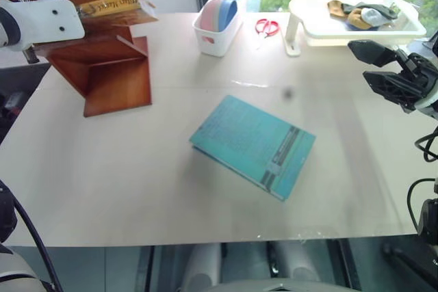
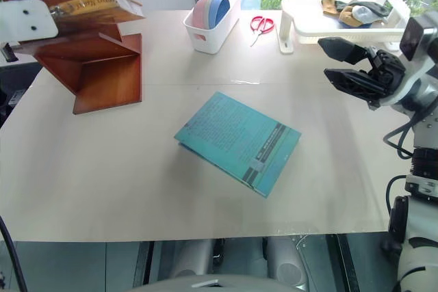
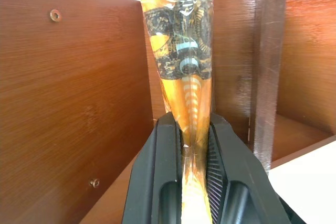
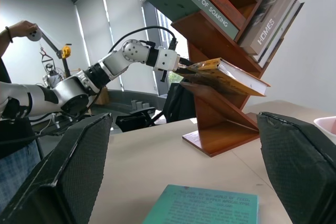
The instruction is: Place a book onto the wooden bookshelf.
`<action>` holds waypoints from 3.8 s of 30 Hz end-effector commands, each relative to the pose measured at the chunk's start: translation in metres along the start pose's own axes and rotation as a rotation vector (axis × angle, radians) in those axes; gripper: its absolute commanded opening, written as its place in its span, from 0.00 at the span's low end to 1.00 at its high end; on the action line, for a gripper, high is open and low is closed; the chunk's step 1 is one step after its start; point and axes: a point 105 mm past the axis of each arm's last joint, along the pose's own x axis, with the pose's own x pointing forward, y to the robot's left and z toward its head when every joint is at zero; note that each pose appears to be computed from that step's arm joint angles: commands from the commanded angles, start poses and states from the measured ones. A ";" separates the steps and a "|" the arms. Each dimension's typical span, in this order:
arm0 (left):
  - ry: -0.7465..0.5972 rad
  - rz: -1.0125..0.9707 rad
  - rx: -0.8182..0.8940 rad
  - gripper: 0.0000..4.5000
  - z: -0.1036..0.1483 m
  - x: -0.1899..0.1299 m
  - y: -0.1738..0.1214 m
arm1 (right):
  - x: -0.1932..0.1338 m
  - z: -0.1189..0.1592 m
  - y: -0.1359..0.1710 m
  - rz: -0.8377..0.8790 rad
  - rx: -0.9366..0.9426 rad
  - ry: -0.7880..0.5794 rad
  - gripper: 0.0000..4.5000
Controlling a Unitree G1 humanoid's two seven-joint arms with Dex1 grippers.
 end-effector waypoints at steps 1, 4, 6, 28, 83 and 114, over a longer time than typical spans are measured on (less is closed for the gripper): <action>0.044 0.035 -0.044 0.03 -0.014 -0.012 0.011 | -0.002 0.013 0.006 0.017 -0.066 -0.017 1.00; 0.048 0.037 -0.049 0.03 -0.014 -0.012 0.012 | -0.003 0.013 0.006 0.013 -0.067 -0.019 1.00; 0.050 0.040 -0.051 0.03 -0.014 -0.013 0.013 | -0.004 0.013 0.005 0.011 -0.068 -0.020 1.00; 0.074 -0.048 -0.255 0.31 -0.012 -0.017 -0.001 | -0.005 0.009 0.000 -0.011 -0.105 -0.035 1.00; -0.157 -0.209 -0.699 0.54 -0.002 -0.076 0.011 | -0.003 0.006 -0.004 -0.011 -0.109 -0.047 1.00; -0.976 -0.131 -1.180 0.54 0.185 0.019 -0.029 | -0.002 0.025 0.007 -0.063 -0.180 -0.021 1.00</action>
